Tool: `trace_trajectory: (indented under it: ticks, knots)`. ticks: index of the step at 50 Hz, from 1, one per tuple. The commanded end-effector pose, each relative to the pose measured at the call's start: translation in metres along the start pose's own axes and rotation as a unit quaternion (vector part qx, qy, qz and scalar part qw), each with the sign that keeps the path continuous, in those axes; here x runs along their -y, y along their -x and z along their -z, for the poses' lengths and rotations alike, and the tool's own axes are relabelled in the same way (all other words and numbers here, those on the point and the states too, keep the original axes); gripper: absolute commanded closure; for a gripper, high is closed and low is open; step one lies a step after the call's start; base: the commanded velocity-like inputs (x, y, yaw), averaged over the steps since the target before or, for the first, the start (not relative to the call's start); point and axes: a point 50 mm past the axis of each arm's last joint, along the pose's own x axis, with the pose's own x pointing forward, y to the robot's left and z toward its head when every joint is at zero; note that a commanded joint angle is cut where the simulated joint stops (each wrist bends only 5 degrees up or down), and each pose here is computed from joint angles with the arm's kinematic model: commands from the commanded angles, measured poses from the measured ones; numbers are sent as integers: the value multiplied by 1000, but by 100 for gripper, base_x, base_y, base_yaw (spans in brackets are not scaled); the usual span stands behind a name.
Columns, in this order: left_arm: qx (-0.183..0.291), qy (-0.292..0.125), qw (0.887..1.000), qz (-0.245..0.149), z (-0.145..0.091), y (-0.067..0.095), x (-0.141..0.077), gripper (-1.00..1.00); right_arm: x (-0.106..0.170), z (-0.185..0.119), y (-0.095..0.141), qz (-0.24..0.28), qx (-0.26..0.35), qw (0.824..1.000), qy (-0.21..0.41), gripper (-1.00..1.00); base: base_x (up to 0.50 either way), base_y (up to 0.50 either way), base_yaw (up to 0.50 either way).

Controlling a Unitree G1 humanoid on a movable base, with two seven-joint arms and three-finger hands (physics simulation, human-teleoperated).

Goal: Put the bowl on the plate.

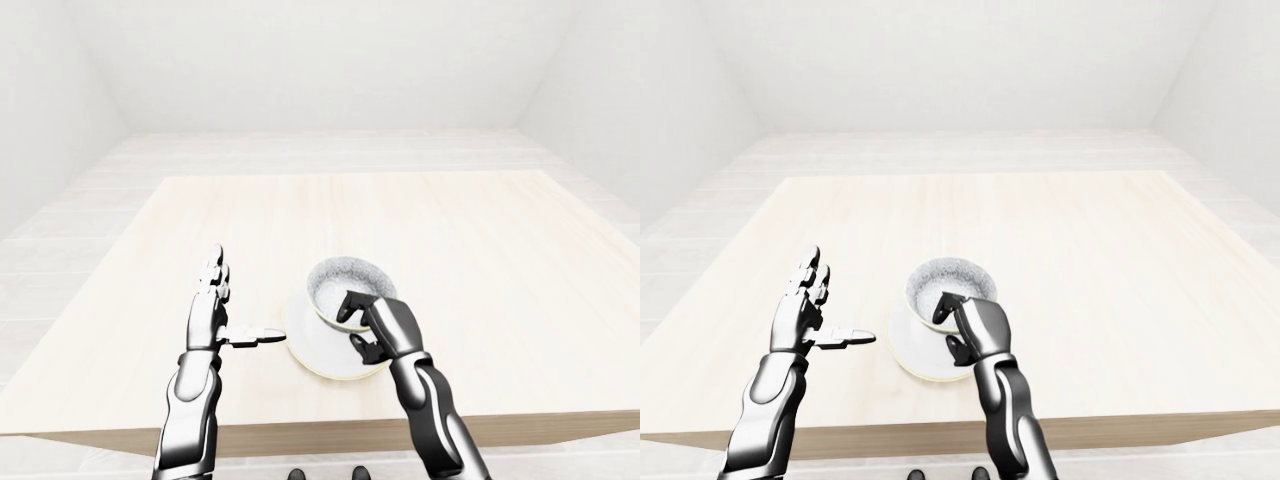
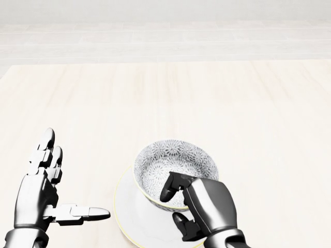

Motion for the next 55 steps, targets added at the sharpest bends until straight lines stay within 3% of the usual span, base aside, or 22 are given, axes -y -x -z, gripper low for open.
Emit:
trace_trajectory:
  ticks: [1, 55]
  knots:
    - [0, 0, 1000, 0, 0, 0, 0, -100, -1, 0, 0, 13, -1, 1000, -10, 55, 0, 0, 0]
    - [-1, -2, 1000, 1, 2, 0, 2, -100, -28, 0, 8, -16, -7, 1000, -26, 54, 0, 0, 0]
